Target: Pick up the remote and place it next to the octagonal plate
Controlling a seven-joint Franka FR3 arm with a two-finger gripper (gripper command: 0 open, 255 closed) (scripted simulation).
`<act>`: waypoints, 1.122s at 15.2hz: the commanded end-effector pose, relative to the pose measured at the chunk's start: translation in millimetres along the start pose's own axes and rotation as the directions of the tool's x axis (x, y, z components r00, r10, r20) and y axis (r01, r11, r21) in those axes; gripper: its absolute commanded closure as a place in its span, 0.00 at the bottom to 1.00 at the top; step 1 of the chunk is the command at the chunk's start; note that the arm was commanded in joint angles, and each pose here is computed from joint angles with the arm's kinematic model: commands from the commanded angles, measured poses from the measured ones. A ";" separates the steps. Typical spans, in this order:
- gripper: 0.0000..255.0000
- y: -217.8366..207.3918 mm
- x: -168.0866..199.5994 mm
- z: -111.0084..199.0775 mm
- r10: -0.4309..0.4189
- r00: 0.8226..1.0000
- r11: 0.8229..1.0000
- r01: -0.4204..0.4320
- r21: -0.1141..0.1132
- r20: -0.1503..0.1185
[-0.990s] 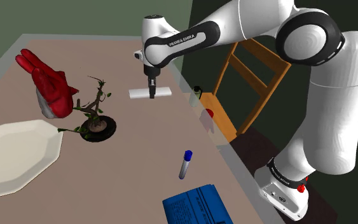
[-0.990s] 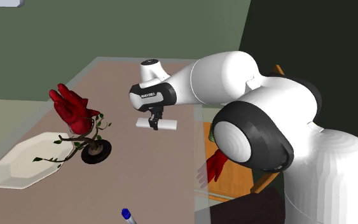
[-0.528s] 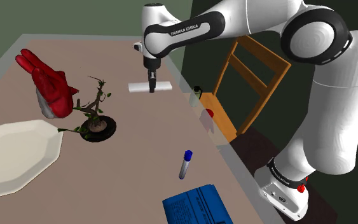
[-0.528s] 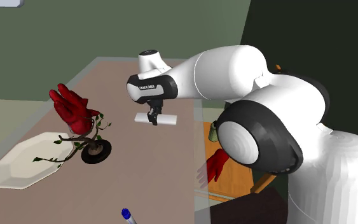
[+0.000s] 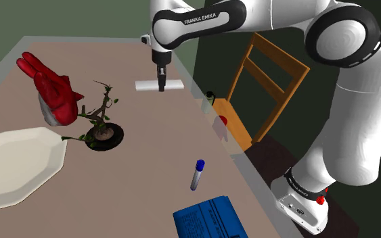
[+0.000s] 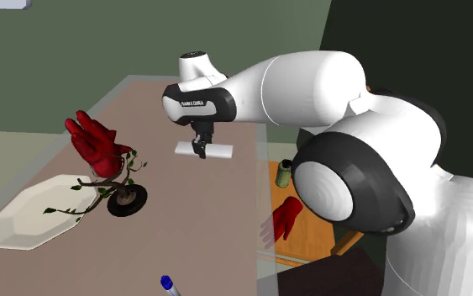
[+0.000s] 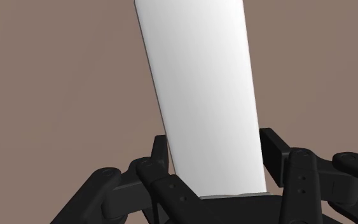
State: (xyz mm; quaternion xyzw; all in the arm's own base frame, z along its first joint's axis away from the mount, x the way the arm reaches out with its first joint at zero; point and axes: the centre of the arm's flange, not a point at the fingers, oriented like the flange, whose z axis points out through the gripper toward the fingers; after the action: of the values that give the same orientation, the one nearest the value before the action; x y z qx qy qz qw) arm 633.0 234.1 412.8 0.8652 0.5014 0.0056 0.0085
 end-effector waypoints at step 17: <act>1.00 -208.3 102.4 -7.0 0.000 1.000 1.000 0.000 0.000 0.000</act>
State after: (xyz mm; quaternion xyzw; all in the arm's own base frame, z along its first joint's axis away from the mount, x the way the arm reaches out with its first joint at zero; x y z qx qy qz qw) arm 511.0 415.3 415.5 0.8648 0.5020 0.0056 0.0084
